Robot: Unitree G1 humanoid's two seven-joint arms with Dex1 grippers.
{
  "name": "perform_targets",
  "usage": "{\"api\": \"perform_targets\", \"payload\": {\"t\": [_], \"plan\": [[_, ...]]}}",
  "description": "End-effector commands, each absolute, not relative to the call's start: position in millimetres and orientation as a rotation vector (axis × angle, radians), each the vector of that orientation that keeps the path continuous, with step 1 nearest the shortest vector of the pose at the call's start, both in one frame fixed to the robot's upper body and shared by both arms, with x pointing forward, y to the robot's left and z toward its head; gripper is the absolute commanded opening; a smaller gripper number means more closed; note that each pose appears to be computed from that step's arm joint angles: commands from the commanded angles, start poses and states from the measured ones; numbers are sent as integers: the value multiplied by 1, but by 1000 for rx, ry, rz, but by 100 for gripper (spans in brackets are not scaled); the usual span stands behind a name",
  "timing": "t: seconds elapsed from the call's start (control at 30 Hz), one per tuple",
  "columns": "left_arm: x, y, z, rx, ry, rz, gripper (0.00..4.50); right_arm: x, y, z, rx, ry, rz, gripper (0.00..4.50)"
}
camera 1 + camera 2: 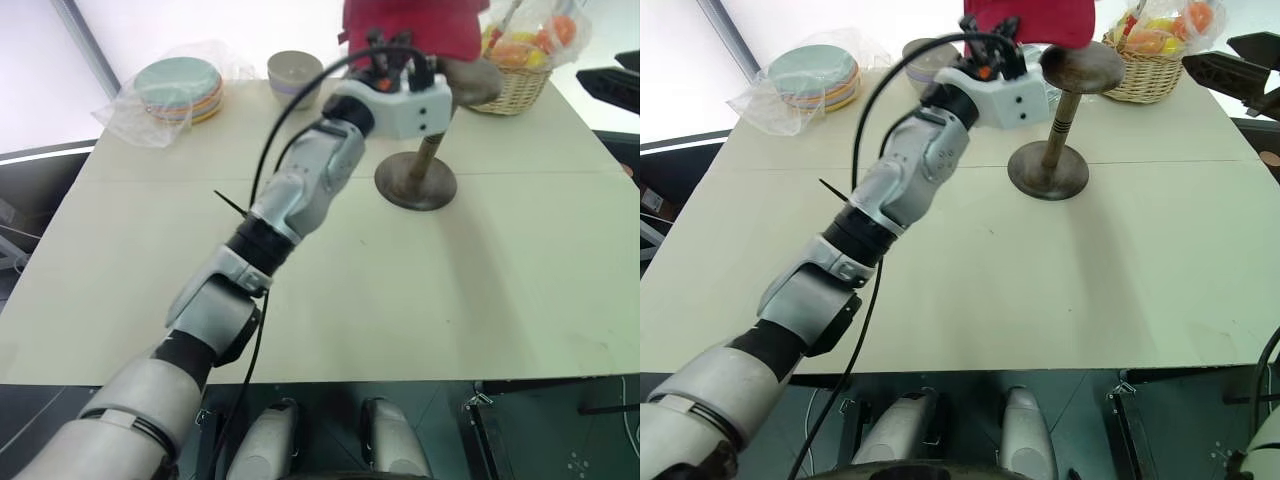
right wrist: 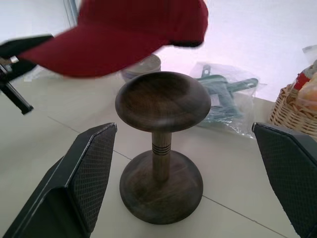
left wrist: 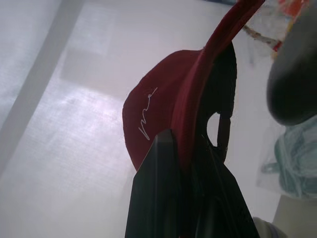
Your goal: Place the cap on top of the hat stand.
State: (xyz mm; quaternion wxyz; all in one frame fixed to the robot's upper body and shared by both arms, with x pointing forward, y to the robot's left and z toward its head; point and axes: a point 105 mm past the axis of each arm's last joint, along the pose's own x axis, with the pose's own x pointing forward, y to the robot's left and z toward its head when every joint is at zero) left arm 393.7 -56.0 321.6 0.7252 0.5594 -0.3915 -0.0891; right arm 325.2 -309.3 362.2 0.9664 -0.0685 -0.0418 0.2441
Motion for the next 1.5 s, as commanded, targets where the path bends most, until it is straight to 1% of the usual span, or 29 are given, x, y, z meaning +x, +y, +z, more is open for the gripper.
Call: {"api": "perform_targets", "payload": {"t": [0.03, 0.27, 0.47, 0.7, 0.87, 0.9, 0.97, 1.17, 1.2, 1.33, 1.47, 1.5], "plan": [[377, -77, 329, 1231, -951, -210, 3, 314, -309, 376, -155, -145, 486, 450], [360, -100, 316, 1217, -983, -320, 3, 311, -314, 373, -152, -140, 464, 450], [348, -107, 292, 1220, -949, -429, 3, 311, -314, 371, -152, -138, 458, 450], [343, -112, 273, 1221, -880, -520, 3, 315, -311, 368, -149, -134, 455, 450], [341, -114, 266, 1210, -856, -553, 3, 316, -309, 366, -147, -131, 456, 450], [340, -114, 266, 1209, -855, -554, 34, 316, -309, 366, -147, -131, 455, 450], [340, -114, 266, 1202, -852, -557, 111, 315, -309, 366, -149, -130, 453, 450], [337, -114, 270, 1174, -856, -560, 414, 315, -312, 367, -150, -134, 445, 450], [337, -114, 270, 1171, -856, -560, 447, 315, -312, 367, -150, -134, 445, 450], [335, -114, 267, 1155, -820, -607, 447, 315, -314, 367, -148, -135, 440, 450], [331, -111, 254, 1150, -735, -707, 447, 316, -317, 366, -147, -135, 439, 450], [330, -109, 247, 1144, -679, -752, 447, 316, -318, 365, -148, -135, 439, 450]]}}
